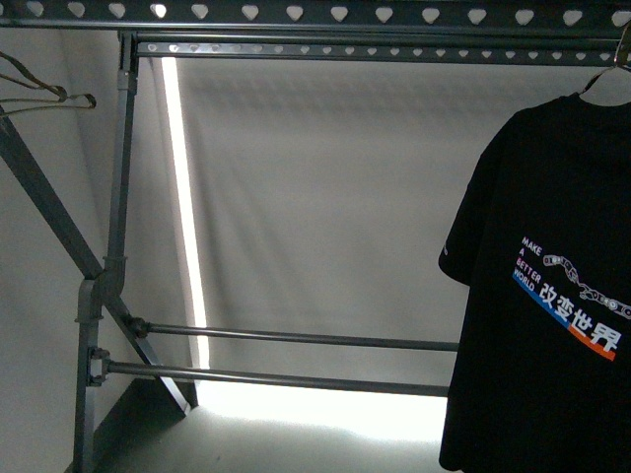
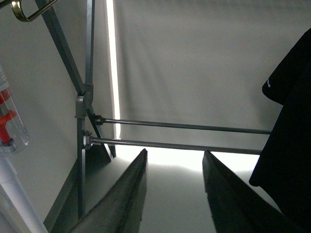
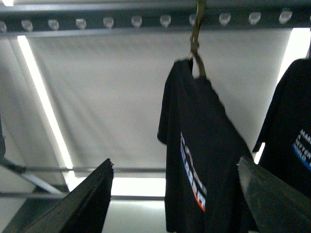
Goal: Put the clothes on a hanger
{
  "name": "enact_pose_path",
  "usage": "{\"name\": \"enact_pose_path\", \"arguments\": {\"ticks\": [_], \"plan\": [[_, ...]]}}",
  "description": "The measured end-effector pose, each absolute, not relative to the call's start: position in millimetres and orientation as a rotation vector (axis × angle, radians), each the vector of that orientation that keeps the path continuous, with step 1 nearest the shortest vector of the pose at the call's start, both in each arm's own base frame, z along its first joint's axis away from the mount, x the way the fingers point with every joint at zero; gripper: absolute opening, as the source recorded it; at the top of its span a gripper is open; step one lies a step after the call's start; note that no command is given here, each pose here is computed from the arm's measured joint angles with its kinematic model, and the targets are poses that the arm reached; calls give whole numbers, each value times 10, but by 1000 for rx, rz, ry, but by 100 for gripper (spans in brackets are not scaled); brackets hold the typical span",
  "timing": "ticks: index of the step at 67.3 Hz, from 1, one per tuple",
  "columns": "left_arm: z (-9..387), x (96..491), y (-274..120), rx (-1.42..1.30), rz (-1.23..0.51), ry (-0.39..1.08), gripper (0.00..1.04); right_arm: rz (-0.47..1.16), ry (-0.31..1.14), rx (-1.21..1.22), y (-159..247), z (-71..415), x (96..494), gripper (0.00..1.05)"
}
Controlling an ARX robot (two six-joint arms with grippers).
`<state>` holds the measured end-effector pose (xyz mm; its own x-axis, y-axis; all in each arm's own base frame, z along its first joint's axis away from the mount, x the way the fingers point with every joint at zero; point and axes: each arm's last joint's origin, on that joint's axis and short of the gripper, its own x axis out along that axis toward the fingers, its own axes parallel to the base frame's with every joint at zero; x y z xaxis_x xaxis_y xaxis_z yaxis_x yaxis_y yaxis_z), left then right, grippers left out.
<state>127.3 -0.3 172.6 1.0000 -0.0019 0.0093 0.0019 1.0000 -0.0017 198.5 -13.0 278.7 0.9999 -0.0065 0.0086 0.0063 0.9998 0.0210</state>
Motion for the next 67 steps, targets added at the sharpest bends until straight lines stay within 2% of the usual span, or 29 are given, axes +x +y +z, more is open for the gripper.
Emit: {"name": "enact_pose_path", "arguments": {"ticks": [11,14,23,67], "plan": [[1729,1221,-3,-2,-3,-23,3,-4,3,6,-15,2455,1782,39],[1729,1201,-3,-2,-3,-22,4,2,0,4,-4,2353,1706,25],[1731,1161,-2,-2,-2,-22,4,1,9,2,-3,2177,1594,1],[1695,969,-2,-2,-2,-15,4,-2,0,1,-3,1785,1221,2]]}}
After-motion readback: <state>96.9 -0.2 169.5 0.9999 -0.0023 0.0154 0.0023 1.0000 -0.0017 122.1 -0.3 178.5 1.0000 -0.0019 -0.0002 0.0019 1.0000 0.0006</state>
